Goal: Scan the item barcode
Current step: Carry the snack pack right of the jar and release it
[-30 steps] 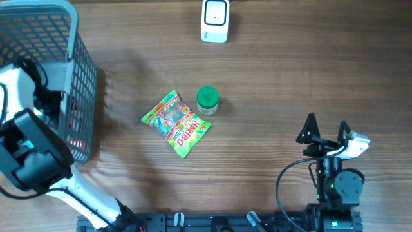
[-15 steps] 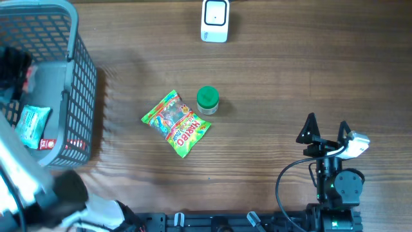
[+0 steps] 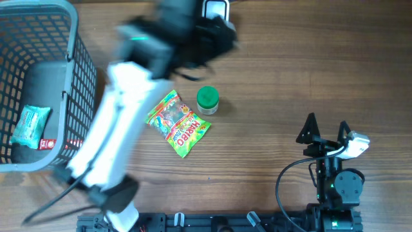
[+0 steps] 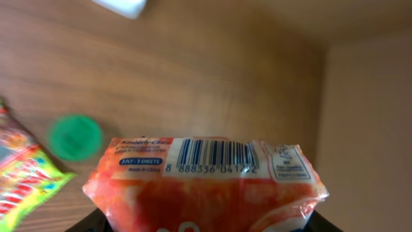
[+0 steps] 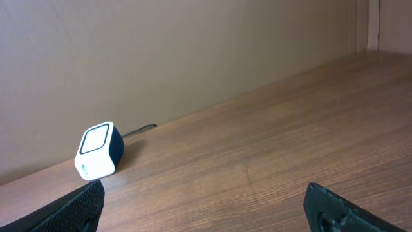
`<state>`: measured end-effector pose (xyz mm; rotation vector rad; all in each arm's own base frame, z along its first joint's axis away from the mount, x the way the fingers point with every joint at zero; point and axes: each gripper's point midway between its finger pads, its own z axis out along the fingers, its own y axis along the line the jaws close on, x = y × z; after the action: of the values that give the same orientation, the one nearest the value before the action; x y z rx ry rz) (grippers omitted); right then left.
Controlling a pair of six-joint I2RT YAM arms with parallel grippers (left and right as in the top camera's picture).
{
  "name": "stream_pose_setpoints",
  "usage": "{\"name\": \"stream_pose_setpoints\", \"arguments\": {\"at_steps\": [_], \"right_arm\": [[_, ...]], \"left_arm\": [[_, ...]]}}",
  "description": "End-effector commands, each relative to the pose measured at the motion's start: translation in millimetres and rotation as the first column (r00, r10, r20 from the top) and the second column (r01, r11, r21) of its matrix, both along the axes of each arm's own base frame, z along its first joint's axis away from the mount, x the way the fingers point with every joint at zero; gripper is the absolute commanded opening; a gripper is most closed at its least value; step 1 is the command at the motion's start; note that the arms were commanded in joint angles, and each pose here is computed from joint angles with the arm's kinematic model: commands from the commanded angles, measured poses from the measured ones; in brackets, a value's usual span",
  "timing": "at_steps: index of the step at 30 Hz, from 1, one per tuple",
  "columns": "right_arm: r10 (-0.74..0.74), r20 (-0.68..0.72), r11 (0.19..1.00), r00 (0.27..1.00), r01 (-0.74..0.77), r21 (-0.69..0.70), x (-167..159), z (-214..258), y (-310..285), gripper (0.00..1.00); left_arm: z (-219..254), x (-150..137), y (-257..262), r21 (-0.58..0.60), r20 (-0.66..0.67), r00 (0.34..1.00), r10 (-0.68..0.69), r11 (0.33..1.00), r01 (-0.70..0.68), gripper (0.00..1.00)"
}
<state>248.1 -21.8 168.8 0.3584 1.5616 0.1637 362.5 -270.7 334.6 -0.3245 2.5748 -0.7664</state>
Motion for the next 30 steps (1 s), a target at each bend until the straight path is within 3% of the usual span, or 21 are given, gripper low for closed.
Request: {"name": "stream_pose_setpoints", "arguments": {"at_steps": [1,5,9,11,14,18,19,21,23,26,30], "right_arm": [[0.017,-0.001,1.0,1.0,-0.017,-0.017,0.5,-0.1,3.2,1.0],[0.017,-0.001,1.0,1.0,-0.017,-0.017,0.5,-0.1,3.2,1.0],[0.017,-0.001,1.0,1.0,-0.017,-0.017,0.5,-0.1,3.2,1.0],[0.017,-0.002,1.0,1.0,-0.017,-0.017,0.5,-0.2,3.2,1.0],[0.017,-0.001,1.0,1.0,-0.017,-0.017,0.5,-0.1,3.2,1.0],[0.017,-0.001,1.0,1.0,-0.017,-0.017,0.5,-0.1,3.2,1.0],[0.017,-0.001,1.0,1.0,-0.017,-0.017,0.5,-0.1,3.2,1.0],[0.017,-0.001,1.0,1.0,-0.017,-0.017,0.5,-0.1,3.2,1.0],[0.017,-0.001,1.0,1.0,-0.017,-0.017,0.5,-0.1,3.2,1.0],[0.017,-0.001,1.0,1.0,-0.017,-0.017,0.5,-0.1,3.2,1.0],[0.017,-0.001,1.0,1.0,-0.017,-0.017,0.5,-0.1,3.2,1.0]], "left_arm": [[-77.3,-8.3,-59.1,0.139,-0.111,0.993,-0.041,0.989,0.056,0.54],[-174.2,-25.5,-105.1,0.233,-0.289,0.957,-0.005,0.97,0.076,0.54],[-225.7,-29.8,-123.7,0.246,-0.385,0.906,0.177,0.965,-0.084,0.54],[-245.9,-31.5,-124.9,0.262,-0.436,0.842,0.318,0.94,-0.219,0.59],[-273.3,-32.1,-122.8,0.302,-0.479,0.749,0.459,0.887,-0.35,0.58],[-292.1,-37.8,-125.9,0.327,-0.538,0.613,0.579,0.813,-0.481,0.59],[-292.6,-37.9,-126.8,0.327,-0.546,0.58,0.604,0.792,-0.516,0.61],[-292.6,-37.8,-126.7,0.331,-0.552,0.539,0.637,0.76,-0.559,0.78],[-292.3,-36.3,-125.2,0.332,-0.553,0.529,0.644,0.753,-0.568,1.0],[-288.1,-33.3,-118.1,0.339,-0.521,0.564,0.64,0.762,-0.552,1.0],[-270.3,-14.6,-104.0,0.332,-0.384,0.722,0.576,0.815,-0.474,0.98]]}}
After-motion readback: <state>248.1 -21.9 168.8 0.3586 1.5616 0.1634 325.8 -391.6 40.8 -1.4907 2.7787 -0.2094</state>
